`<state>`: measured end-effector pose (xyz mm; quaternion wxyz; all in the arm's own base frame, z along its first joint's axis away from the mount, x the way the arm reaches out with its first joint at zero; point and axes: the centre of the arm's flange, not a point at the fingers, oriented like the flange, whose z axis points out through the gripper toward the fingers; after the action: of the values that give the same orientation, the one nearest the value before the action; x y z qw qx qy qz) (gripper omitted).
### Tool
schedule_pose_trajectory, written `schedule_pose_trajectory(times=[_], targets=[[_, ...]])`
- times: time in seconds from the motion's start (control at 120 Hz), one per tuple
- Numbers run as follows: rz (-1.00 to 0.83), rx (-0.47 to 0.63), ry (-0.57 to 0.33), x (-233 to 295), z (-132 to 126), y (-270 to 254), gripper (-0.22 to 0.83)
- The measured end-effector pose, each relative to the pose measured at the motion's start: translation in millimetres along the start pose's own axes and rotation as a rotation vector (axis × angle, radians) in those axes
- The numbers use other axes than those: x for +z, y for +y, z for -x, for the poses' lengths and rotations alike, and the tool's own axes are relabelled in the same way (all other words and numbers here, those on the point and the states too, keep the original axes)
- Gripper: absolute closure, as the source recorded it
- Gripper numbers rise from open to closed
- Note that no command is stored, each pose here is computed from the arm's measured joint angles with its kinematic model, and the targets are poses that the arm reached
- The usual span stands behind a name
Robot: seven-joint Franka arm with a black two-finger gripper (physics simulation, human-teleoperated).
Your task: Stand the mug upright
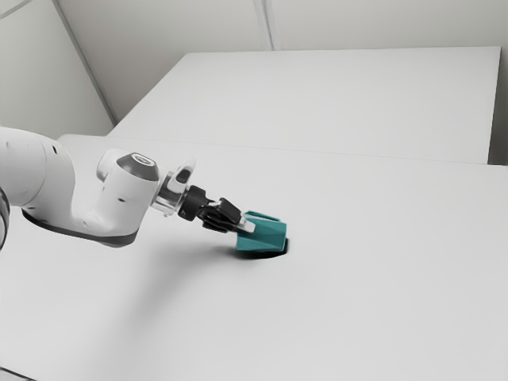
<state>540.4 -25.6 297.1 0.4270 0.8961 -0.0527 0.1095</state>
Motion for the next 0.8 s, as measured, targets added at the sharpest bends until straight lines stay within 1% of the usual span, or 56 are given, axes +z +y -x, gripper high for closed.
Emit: schedule_pose_trajectory(times=[0.183, 0.342, 0.442, 0.633, 0.8], targets=[[-0.004, -0.001, -0.002, 0.5, -3.8, 4.1, 0.72], [-0.023, 0.031, -0.011, -4.0, -15.9, 12.3, 0.76], [-0.044, 0.072, -0.024, -11.1, -29.1, 21.6, 0.77], [-0.103, 0.169, -0.087, -31.9, -58.0, 48.6, 0.78], [-0.203, 0.236, -0.184, -53.9, -79.9, 71.8, 0.79]])
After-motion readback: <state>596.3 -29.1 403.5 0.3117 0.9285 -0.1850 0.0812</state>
